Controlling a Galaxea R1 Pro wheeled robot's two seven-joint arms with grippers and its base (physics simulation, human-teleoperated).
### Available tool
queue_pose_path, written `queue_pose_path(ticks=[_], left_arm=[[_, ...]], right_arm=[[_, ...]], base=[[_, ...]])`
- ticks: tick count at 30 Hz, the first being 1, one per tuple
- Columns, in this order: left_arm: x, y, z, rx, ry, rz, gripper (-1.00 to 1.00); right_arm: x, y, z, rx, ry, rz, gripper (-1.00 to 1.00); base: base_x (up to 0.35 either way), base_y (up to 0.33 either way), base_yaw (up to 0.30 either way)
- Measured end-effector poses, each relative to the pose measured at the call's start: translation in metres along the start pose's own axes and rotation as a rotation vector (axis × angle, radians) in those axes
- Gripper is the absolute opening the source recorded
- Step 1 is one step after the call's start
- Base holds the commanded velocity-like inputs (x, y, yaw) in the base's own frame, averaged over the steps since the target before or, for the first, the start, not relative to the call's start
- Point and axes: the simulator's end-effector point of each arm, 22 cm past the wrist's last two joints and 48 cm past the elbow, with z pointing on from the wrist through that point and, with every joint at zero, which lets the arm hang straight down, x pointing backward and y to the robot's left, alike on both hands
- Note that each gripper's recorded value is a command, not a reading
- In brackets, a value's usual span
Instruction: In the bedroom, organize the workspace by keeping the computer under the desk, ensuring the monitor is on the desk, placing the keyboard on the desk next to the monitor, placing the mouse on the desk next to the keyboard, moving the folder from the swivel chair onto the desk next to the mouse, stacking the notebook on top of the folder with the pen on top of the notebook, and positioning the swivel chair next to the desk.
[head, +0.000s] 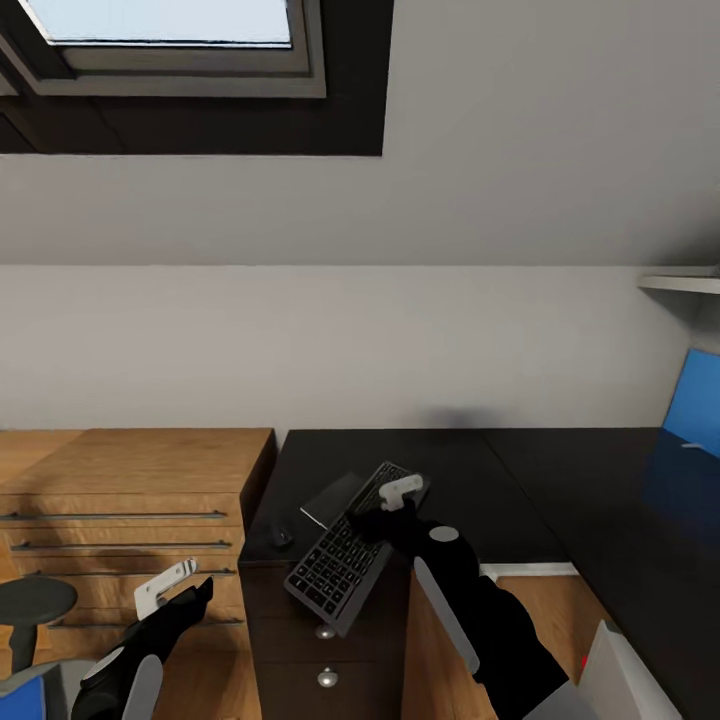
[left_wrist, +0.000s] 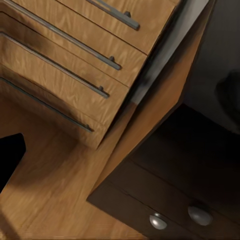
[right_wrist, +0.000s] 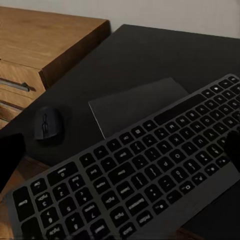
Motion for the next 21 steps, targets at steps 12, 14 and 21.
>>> queue_pose_path(ticks=[12, 14, 21], left_arm=[[-0.0027, -0.0011, -0.0017, 0.004, -0.006, -0.002, 1.00], [-0.0035, -0.0015, -0.0022, 0.005, -0.008, -0.003, 1.00], [-0.0067, -0.0029, -0.0042, 0.009, -0.015, -0.005, 1.00]], right_arm=[[-0.0028, 0.0014, -0.0020, -0.003, -0.006, 0.001, 1.00], [-0.0036, 0.0014, -0.0026, -0.002, -0.007, 0.000, 1.00], [-0.0072, 0.0021, -0.0050, -0.002, -0.014, -0.003, 1.00]], base=[[-0.319, 0.124, -0.104], [-0.300, 0.187, -0.197], [-0.245, 0.239, -0.215]])
